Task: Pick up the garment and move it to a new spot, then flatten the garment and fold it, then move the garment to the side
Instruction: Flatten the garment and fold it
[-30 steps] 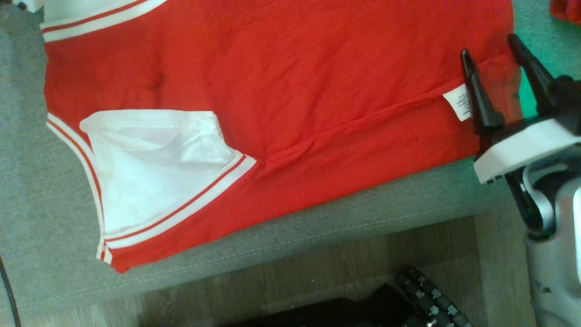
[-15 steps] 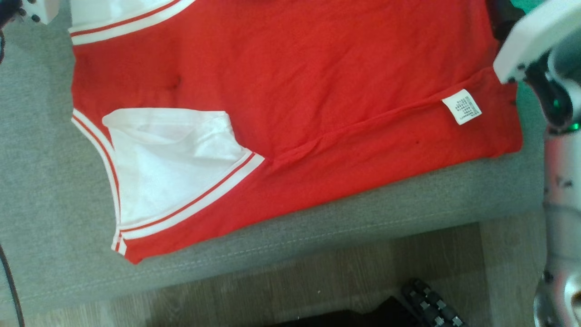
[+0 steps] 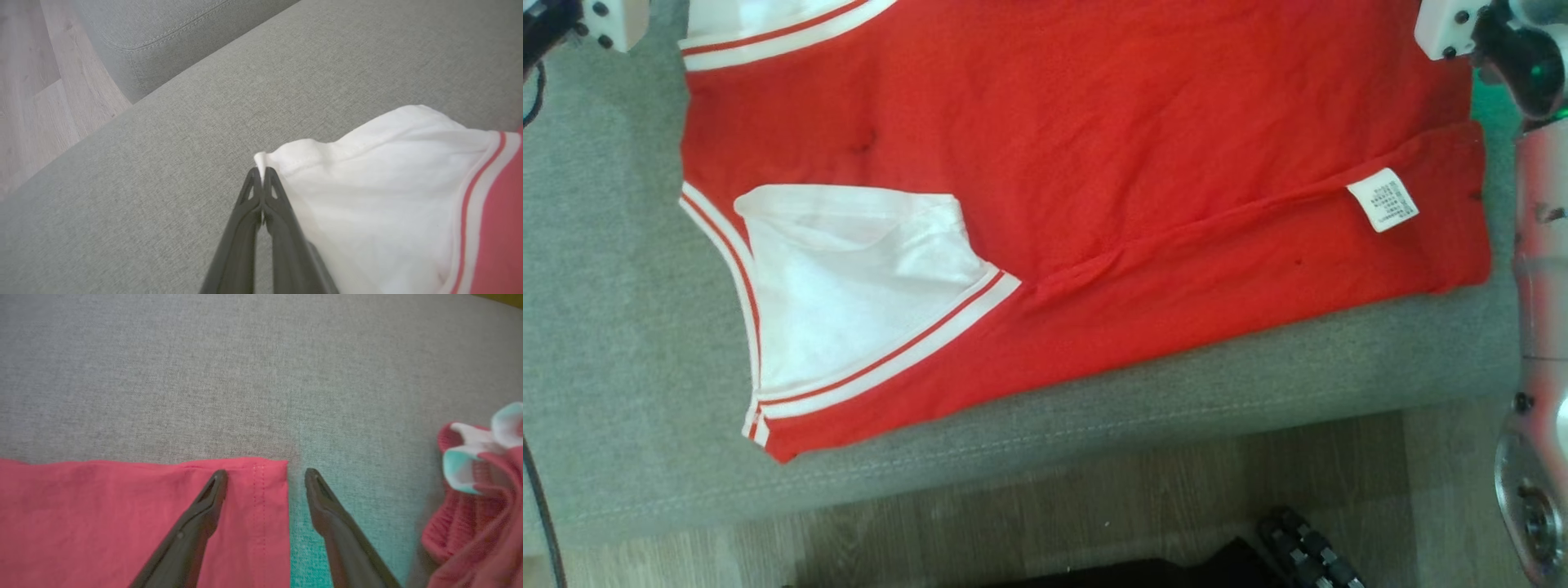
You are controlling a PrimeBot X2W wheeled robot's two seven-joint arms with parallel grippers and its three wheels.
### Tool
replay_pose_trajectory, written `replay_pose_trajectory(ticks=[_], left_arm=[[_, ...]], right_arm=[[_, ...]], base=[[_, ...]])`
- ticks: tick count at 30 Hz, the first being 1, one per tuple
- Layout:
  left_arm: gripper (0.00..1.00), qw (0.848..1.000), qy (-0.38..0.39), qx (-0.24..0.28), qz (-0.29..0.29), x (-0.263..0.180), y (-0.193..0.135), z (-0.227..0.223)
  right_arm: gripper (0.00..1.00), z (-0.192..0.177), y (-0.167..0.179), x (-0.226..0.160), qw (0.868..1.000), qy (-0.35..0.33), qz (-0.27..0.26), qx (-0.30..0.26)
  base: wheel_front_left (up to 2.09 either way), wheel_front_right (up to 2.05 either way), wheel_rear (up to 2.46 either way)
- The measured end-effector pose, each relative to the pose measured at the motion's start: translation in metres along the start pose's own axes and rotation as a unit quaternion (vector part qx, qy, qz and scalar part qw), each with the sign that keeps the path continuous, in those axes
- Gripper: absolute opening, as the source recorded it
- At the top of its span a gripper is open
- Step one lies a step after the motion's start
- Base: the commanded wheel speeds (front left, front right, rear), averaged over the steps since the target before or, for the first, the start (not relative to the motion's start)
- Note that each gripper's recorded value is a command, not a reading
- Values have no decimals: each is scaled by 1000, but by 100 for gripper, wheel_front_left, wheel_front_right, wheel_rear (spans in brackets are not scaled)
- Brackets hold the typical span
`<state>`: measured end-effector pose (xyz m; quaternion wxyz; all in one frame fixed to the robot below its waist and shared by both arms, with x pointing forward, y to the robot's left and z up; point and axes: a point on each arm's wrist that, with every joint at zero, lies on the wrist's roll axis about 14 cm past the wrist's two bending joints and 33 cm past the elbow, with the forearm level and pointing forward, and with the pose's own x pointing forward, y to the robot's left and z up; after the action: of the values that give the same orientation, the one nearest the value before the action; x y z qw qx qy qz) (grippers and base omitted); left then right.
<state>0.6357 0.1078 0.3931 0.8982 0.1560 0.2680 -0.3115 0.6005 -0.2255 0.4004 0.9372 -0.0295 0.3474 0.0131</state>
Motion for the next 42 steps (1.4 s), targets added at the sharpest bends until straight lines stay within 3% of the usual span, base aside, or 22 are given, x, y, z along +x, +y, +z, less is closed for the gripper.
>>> replay_pose_trajectory(ticks=[7, 8, 11, 14, 16, 17, 18, 26, 33, 42], left_arm=[[0, 1000, 13, 6, -3, -2, -1, -8], [0, 1000, 14, 5, -4, -2, -1, -9], [0, 1000, 10, 10, -2, -1, 1, -7], [0, 1000, 12, 13, -2, -1, 1, -8], [0, 1000, 12, 11, -3, -1, 1, -8], [0, 1000, 12, 10, -3, -2, 2, -8], [0, 1000, 11, 10, -2, -2, 2, -8], [0, 999, -42, 34, 8, -4, 9, 10], [0, 990, -125, 59, 41, -17, 32, 45], [0, 979, -192, 48, 54, -39, 37, 71]], right_arm=[[85, -4, 3, 7, 1000, 19, 1, -4], [79, -2, 4, 7, 1000, 18, 2, -4], [49, 0, 5, 9, 1000, 16, 3, -4], [46, -1, 5, 10, 1000, 16, 0, -10], [26, 0, 6, 11, 1000, 14, 0, -12], [2, 0, 6, 11, 1000, 12, 0, -13], [0, 1, 6, 11, 1000, 11, -1, -14], [0, 16, 9, 12, 1000, -23, 2, -14], [0, 43, 13, 10, 996, -82, 23, 22], [0, 71, 6, -1, 990, -132, 30, 38]], base=[[0, 0, 0], [0, 0, 0], [0, 0, 0], [0, 0, 0], [0, 0, 0], [0, 0, 0], [0, 0, 0], [0, 0, 0], [0, 0, 0], [0, 0, 0]])
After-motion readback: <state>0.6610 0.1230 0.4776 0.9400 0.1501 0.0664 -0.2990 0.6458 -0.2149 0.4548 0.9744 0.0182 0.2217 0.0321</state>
